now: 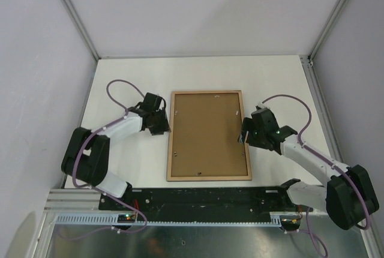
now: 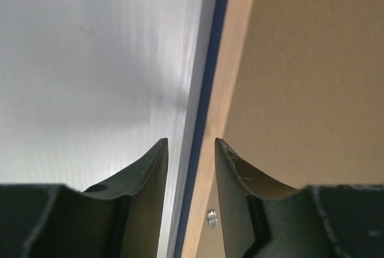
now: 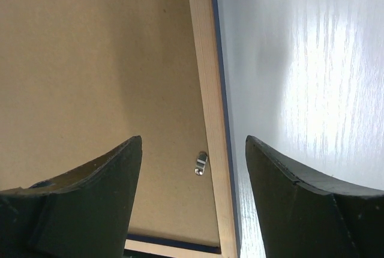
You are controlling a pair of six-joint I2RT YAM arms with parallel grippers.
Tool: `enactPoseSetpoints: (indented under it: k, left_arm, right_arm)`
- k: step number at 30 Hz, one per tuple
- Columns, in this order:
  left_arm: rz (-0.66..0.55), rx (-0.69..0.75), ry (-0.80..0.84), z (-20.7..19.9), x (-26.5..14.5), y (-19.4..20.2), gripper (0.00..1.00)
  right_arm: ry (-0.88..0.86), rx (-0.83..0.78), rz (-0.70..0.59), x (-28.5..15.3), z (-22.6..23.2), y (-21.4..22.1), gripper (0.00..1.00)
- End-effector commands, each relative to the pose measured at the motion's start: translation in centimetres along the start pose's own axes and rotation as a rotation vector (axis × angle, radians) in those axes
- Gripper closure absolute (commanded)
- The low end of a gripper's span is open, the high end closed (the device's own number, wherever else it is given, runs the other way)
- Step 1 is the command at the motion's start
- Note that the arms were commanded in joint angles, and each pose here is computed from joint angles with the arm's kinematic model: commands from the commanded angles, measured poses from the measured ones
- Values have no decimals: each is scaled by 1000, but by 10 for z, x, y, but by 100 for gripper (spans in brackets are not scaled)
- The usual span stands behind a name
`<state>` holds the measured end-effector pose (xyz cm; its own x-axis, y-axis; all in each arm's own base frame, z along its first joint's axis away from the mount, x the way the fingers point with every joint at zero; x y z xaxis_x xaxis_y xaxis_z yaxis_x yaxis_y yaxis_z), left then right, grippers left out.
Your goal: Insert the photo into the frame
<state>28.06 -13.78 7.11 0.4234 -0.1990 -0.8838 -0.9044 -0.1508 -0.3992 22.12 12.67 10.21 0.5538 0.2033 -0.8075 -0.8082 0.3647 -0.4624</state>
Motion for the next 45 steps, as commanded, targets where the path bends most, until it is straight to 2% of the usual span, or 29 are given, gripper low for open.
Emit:
enactPoseSetpoints:
  k: [1, 5, 9, 20, 26, 32, 40, 45]
  left_arm:
    - [-49, 8, 77, -17, -17, 7, 56]
    - [-55, 32, 107, -27, -23, 20, 50]
    - [-63, 47, 117, -32, -24, 28, 48]
    - [-112, 24, 64, -18, -24, 34, 47]
    - [-95, 27, 51, -16, -16, 39, 47]
    - [-100, 13, 52, -14, -12, 43, 47]
    - [-93, 11, 46, -13, -5, 46, 47]
    - [-92, 8, 45, -13, -4, 47, 47]
  right_arm:
    - [67, 31, -29, -1, -13, 11, 26]
    - [84, 44, -29, 0, -17, 18, 27]
    - [84, 56, -27, 2, -16, 21, 31]
    - [140, 42, -10, 9, -17, 39, 37]
    - [170, 30, -2, 13, -20, 46, 41]
    - [180, 27, 6, 16, -23, 51, 49]
    - [195, 12, 19, 20, -26, 57, 49]
    - [204, 8, 16, 19, -28, 58, 58]
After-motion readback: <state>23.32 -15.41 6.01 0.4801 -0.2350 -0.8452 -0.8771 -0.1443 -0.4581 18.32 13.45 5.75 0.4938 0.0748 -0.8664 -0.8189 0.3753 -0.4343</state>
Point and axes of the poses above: each gripper's point midway between its finger pads, its own x axis out along the fingers, its own z axis along the line the jaws close on, y = z × x, the point moved 4 cm from there along -x, back along the fingers, and after that the axes turned 7 degrees about x, right-handed, at the moved point
